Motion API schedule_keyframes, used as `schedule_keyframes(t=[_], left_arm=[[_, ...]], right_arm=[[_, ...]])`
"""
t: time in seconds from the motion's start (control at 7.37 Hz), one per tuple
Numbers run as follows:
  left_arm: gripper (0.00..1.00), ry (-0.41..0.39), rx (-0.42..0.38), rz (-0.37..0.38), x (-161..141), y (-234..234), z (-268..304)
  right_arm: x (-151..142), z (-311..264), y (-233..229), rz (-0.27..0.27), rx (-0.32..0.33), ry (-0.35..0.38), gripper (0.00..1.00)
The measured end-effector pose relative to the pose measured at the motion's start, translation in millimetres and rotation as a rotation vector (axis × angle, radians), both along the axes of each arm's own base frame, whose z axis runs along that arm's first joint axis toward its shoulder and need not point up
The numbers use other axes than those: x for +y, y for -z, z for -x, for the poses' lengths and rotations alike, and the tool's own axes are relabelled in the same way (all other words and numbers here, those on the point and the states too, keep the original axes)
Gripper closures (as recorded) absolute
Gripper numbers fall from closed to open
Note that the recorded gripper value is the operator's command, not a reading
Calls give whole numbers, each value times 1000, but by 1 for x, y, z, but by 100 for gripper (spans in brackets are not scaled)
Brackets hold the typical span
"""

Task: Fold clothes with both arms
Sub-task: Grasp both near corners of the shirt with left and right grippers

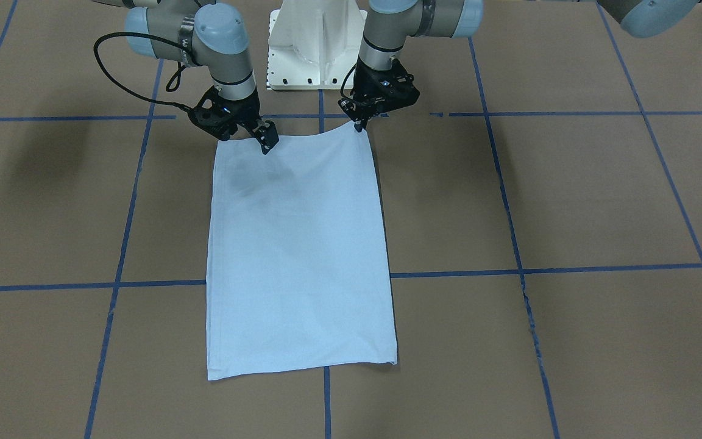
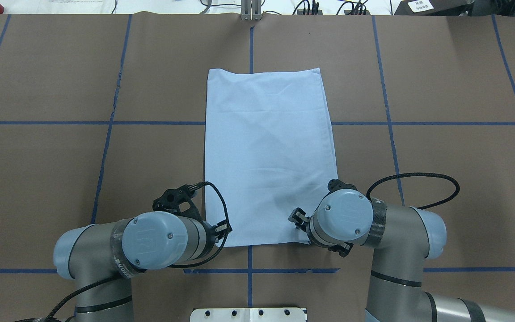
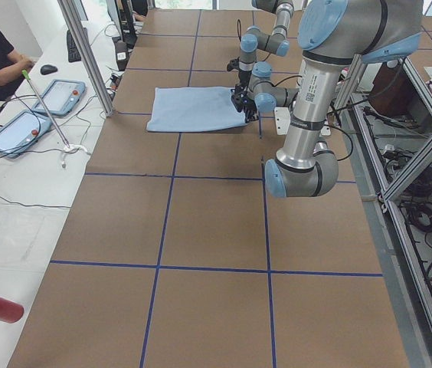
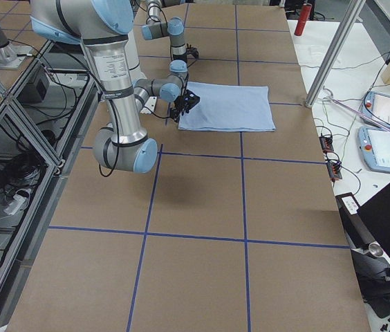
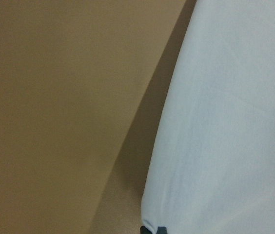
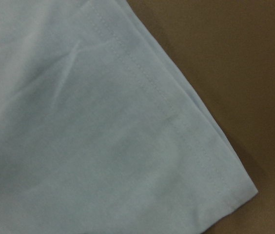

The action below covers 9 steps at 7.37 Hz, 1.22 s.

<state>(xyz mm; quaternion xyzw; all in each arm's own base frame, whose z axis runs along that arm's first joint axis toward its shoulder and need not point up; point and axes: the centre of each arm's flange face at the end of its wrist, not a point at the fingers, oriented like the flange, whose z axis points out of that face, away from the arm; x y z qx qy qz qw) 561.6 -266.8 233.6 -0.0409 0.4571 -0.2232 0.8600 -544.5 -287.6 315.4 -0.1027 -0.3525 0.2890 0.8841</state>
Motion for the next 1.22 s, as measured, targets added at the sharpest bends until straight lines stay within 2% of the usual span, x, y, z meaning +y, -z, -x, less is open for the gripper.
schedule_keyframes(t=[0.14,0.27,0.41,0.68,0.81,1.22], left_arm=[[100,0,0,0,0,0,0],[100,0,1,0,0,1,0],[100,0,1,-1,0,1,0],[100,1,1,-1,0,1,0],[100,1,2,-1,0,1,1],[100,2,5,-2,0,2,0]], right_arm=[[1,1,-1,0,1,1,22],[1,1,-1,1,2,1,49],[2,1,-1,1,1,2,58],[2,2,2,1,-3,4,91],[2,2,3,1,-4,6,100],[1,1,9,-2,-16,7,100]])
